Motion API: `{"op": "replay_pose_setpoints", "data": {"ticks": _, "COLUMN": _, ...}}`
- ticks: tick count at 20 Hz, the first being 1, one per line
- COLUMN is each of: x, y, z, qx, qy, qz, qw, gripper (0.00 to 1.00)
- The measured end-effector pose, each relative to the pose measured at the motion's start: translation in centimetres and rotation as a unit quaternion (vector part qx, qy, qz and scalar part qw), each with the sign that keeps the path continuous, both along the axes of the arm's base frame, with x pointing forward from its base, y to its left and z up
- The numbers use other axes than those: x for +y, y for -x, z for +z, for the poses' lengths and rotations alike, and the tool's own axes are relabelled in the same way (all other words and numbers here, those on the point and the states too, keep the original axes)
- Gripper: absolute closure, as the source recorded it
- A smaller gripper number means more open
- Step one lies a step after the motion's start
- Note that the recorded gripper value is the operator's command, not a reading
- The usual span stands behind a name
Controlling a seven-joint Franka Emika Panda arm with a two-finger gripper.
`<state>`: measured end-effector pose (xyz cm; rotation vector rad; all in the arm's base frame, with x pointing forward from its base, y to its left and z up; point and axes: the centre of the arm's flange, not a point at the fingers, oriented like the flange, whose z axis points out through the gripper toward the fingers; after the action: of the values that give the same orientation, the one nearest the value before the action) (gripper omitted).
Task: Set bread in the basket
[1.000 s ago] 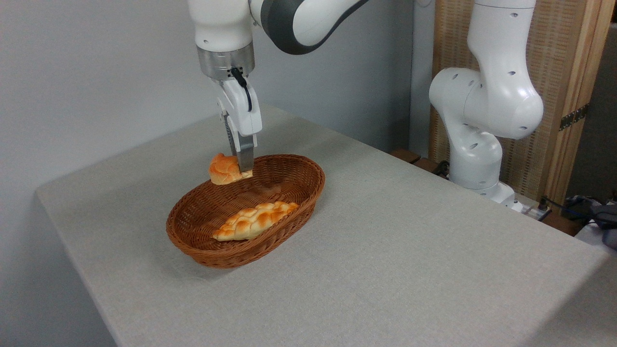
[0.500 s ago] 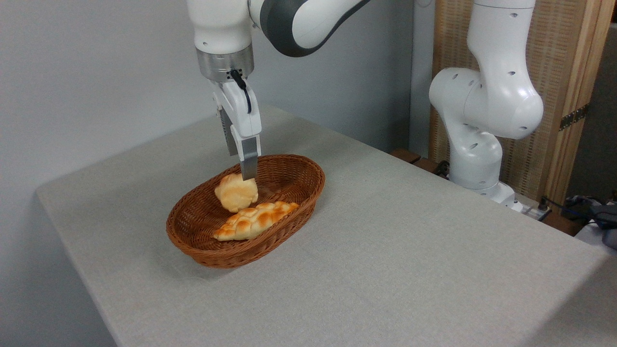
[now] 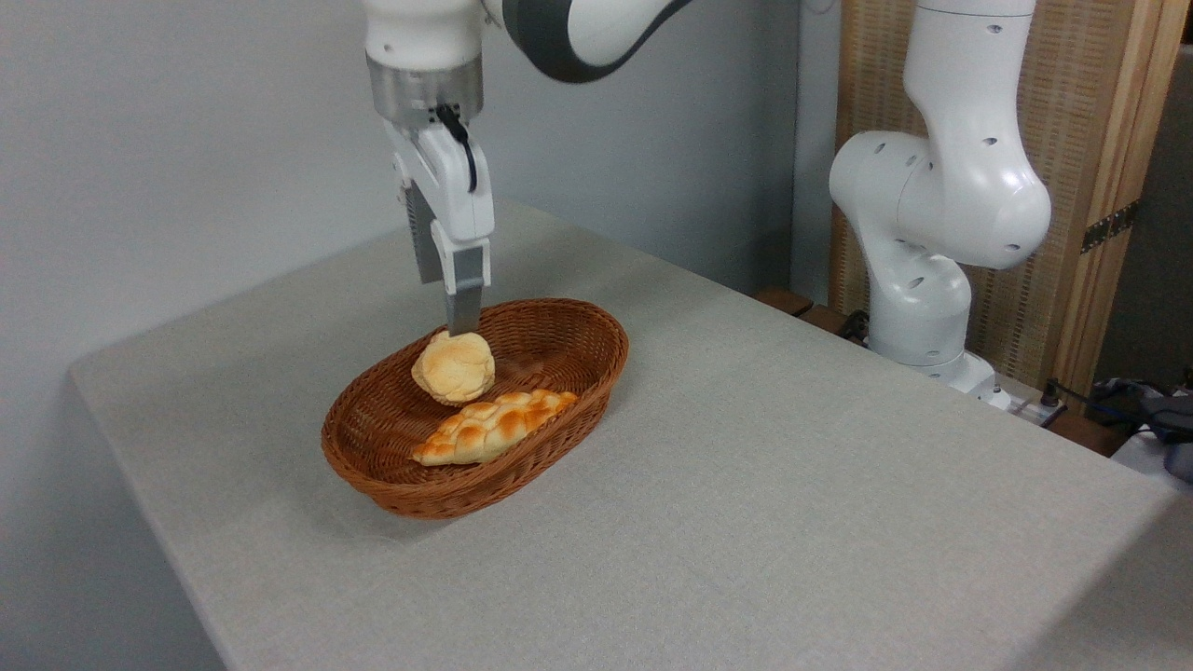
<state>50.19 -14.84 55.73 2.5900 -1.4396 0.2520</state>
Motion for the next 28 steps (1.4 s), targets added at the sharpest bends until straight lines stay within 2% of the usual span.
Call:
{"op": "replay_pose_setpoints", "data": {"ticks": 4, "x": 3.9, "y": -0.8, "z": 3.2, "qx": -0.004, "qy": 0.003, "qz": 0.028, "qw": 0.9996, "gripper": 0.0}}
{"op": "replay_pose_setpoints", "data": {"ticks": 8, "x": 8.2, "y": -0.8, "z": 6.2, "qx": 0.011, "qy": -0.042, "qz": 0.052, "qw": 0.9977, "gripper": 0.0}}
{"op": "replay_pose_setpoints", "data": {"ticks": 12, "x": 8.9, "y": -2.1, "z": 6.9, "qx": 0.018, "qy": -0.053, "qz": 0.109, "qw": 0.9925, "gripper": 0.0}}
{"op": "replay_pose_setpoints", "data": {"ticks": 14, "x": 8.9, "y": -3.1, "z": 6.7, "qx": 0.018, "qy": -0.074, "qz": 0.121, "qw": 0.9898, "gripper": 0.0}}
{"op": "replay_pose_setpoints", "data": {"ticks": 16, "x": 9.0, "y": -3.8, "z": 6.5, "qx": 0.019, "qy": -0.084, "qz": 0.123, "qw": 0.9886, "gripper": 0.0}}
{"op": "replay_pose_setpoints", "data": {"ticks": 21, "x": 9.0, "y": -5.0, "z": 6.8, "qx": 0.014, "qy": -0.084, "qz": 0.127, "qw": 0.9882, "gripper": 0.0}}
{"op": "replay_pose_setpoints", "data": {"ticks": 28, "x": 9.0, "y": -5.2, "z": 6.9, "qx": 0.013, "qy": -0.084, "qz": 0.128, "qw": 0.9882, "gripper": 0.0}}
